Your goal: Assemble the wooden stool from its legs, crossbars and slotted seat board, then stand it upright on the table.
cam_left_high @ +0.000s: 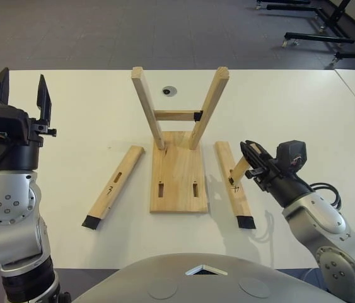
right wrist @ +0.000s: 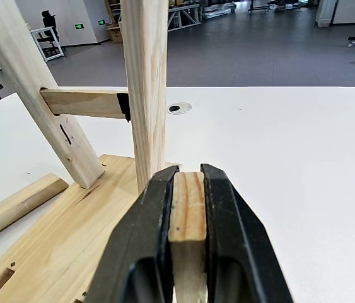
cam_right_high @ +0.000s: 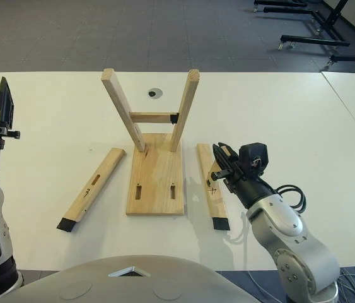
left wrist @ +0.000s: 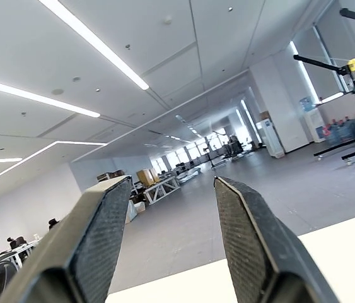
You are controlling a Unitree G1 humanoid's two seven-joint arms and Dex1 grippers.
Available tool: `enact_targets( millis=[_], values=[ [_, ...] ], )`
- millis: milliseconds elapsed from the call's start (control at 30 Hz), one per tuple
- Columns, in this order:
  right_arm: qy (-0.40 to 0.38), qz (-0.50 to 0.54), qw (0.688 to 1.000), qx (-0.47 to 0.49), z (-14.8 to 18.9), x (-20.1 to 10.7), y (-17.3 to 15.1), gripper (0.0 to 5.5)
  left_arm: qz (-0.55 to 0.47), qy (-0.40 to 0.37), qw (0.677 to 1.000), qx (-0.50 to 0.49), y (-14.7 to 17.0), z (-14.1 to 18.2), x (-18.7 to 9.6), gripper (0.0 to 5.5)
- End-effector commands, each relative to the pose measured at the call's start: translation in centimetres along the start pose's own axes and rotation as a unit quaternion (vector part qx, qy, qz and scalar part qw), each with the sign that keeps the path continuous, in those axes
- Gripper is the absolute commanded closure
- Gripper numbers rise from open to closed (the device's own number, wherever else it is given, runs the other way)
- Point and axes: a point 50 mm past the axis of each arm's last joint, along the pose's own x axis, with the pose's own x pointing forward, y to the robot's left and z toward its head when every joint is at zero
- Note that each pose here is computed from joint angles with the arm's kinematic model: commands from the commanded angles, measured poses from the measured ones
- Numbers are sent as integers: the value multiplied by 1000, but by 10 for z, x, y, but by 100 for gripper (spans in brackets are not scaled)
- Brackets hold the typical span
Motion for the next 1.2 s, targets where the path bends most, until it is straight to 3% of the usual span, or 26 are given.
enact_targets(
  millis=[33, 467, 1200],
  values=[
    [-7, -28, 1000, -2, -7, -5, 4, 511, -25, 0, 1000, 0, 0, -1, 8, 312],
    [-57, -54, 997, -3, -3, 6, -4, 511, -37, -6, 999, -6, -7, 0, 11, 312],
    [-33, -73, 997, 7, -4, 10, 1, 511, -40, -3, 999, -8, -11, 1, 10, 312]
  ],
)
